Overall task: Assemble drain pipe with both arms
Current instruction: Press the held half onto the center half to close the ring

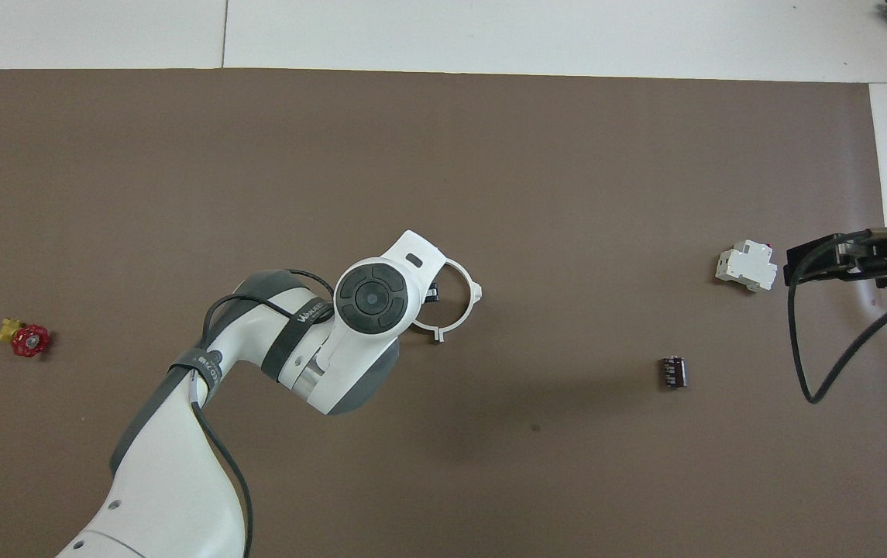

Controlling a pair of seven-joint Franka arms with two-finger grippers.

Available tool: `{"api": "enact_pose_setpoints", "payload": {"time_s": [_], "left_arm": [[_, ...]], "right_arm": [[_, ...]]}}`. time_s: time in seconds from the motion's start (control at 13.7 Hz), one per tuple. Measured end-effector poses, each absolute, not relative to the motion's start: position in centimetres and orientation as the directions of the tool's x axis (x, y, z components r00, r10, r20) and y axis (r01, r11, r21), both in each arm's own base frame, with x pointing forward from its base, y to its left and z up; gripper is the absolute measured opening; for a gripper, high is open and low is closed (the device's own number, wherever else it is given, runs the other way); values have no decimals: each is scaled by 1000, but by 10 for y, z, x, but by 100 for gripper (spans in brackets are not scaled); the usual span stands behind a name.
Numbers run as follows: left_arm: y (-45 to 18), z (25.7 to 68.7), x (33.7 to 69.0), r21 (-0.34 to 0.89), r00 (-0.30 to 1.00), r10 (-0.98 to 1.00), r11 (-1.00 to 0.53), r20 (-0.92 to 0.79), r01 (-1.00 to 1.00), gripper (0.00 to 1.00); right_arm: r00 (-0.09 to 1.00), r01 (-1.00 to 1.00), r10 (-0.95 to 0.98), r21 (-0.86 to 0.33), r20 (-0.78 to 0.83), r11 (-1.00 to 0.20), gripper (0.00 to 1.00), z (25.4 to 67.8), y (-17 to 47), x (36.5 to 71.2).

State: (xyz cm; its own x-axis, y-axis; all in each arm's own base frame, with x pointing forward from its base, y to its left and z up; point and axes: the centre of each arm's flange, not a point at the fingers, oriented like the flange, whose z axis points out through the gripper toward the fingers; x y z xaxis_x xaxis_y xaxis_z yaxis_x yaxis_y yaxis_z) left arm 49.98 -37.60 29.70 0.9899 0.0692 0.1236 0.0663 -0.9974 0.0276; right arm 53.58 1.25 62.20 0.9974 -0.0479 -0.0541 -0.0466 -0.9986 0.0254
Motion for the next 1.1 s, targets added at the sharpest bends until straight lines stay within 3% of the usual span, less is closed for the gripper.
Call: {"api": "enact_pose_setpoints", "payload": {"time_s": [1.1], "left_arm": [[-377,296,498,29,989,89,-996,121,86,21]], "right_arm": [[997,-47,-48,25,-54,-999,100,622,12,536]]}}
